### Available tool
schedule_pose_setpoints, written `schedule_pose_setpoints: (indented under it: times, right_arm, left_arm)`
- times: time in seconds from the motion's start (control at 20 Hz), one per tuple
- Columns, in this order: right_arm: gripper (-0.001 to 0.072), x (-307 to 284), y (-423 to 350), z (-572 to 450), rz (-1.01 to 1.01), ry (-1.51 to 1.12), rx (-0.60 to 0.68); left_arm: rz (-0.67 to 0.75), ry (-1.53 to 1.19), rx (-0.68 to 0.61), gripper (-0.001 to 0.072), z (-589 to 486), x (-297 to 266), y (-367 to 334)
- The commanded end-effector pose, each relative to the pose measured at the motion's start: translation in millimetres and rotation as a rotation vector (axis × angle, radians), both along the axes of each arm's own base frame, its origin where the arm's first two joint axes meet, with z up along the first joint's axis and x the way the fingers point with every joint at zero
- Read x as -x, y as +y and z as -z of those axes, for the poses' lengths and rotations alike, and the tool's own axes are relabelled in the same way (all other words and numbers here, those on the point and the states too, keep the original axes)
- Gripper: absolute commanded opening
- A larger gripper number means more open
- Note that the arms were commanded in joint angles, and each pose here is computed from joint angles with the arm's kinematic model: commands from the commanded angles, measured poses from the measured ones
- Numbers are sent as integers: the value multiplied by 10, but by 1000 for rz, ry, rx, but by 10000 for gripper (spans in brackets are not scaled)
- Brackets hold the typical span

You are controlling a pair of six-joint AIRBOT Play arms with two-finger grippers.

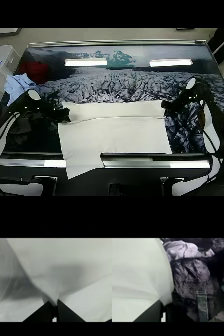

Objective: Fold the clothes and pants, and hang the long-sleeved shirts on hangers.

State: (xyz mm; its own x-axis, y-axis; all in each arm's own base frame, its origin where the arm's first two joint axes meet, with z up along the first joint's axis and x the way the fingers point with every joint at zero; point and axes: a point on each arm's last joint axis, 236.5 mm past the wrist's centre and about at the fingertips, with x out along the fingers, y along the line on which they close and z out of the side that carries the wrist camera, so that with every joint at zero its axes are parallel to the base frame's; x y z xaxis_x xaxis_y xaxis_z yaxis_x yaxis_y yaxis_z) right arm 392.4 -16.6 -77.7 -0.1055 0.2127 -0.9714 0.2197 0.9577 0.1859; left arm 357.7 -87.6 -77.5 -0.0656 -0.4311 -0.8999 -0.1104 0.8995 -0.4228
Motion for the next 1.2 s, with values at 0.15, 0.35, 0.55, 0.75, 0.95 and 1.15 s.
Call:
schedule_pose_setpoints:
  times: [0.15,0.35,0.55,0.75,0.95,1.15]
  right_arm:
    - [43,133,-47,-17,-31,47,15]
    - [43,233,-3,8,-30,100,-6]
    - [45,268,-5,1,-15,118,-3]
    - [606,285,-129,-185,-43,113,-21]
    - [627,614,-738,-565,176,125,-34]
    - [627,941,-832,-504,224,121,-39]
  left_arm:
    - [1,38,-19,18,106,79,110]
    - [-2,58,-22,18,191,125,115]
    - [0,63,-21,20,206,137,108]
    - [-10,78,9,604,-61,101,248]
    - [-84,132,32,579,-411,580,607]
    - [-66,205,62,579,-22,1685,334]
